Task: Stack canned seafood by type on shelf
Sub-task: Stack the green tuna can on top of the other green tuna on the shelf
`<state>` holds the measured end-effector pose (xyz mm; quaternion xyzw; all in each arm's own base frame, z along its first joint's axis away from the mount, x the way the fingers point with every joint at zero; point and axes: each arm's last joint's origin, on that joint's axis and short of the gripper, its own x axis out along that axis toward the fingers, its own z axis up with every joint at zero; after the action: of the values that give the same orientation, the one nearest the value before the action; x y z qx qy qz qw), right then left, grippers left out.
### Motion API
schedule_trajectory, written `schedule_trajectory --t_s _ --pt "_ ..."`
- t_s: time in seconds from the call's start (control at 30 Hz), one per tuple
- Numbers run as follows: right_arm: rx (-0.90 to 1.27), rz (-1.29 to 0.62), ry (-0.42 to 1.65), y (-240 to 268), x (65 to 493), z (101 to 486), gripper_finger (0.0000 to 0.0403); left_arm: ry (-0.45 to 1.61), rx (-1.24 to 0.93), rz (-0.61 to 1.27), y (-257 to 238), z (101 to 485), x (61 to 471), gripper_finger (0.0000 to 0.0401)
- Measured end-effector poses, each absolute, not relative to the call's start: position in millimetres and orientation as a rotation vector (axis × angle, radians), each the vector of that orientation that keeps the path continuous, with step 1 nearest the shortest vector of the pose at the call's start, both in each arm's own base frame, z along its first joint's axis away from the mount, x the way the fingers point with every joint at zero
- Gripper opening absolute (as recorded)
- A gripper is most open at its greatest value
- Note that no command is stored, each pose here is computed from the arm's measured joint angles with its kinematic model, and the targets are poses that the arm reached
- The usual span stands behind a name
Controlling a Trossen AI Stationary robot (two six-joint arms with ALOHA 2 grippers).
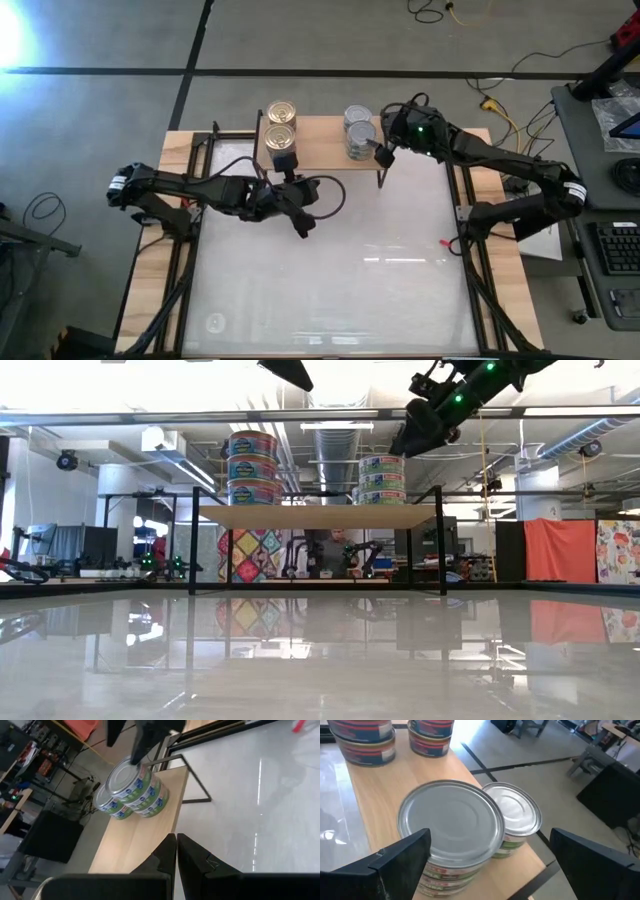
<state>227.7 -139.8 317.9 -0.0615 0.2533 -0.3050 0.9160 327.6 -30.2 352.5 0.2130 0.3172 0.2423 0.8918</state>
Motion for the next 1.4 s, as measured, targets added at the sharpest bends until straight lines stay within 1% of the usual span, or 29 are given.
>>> schedule_trajectory --t_s 0.13,0.33,0.43,0.5,0.6,0.7,0.8,0.93,1.1,1.4 --pt "-0.111 -0.625 0.510 -135.7 230.8 317.9 0.0400 0.653 0.454 0.483 -35.6 353.7 326.0 0.0000" --pt "-0.148 -0.690 0.527 -131.0 232.6 318.9 0.0400 0.640 0.451 0.480 -37.3 357.0 323.4 0.0000" --pt "-0.163 -0.698 0.534 -130.4 230.6 329.5 0.0400 0.647 0.452 0.477 -37.9 356.4 322.7 0.0000" --pt "-0.195 -0.686 0.561 -128.6 227.2 338.1 0.0400 0.652 0.448 0.476 -39.0 355.8 322.0 0.0000" --pt "-0.262 -0.647 0.661 -126.2 222.5 341.3 0.0400 0.659 0.449 0.469 -41.3 353.5 320.9 0.0000" --pt "-0.299 -0.614 0.757 -124.3 218.7 337.3 0.0400 0.664 0.455 0.458 -45.0 352.3 320.0 0.0000" --pt "-0.311 -0.605 0.782 -124.1 218.2 332.0 0.0400 0.659 0.470 0.475 -49.3 352.0 319.0 0.0000" --pt "-0.340 -0.577 0.857 -126.4 222.3 314.6 0.0400 0.650 0.494 0.515 -54.1 352.4 317.2 0.0000" --pt "-0.406 -0.648 0.925 -135.3 233.4 302.7 0.0400 0.637 0.480 0.518 -58.6 352.7 316.3 0.0000" --pt "-0.456 -0.686 0.987 -145.8 249.2 285.4 0.0400 0.636 0.478 0.506 -63.6 352.3 315.0 0.0000"
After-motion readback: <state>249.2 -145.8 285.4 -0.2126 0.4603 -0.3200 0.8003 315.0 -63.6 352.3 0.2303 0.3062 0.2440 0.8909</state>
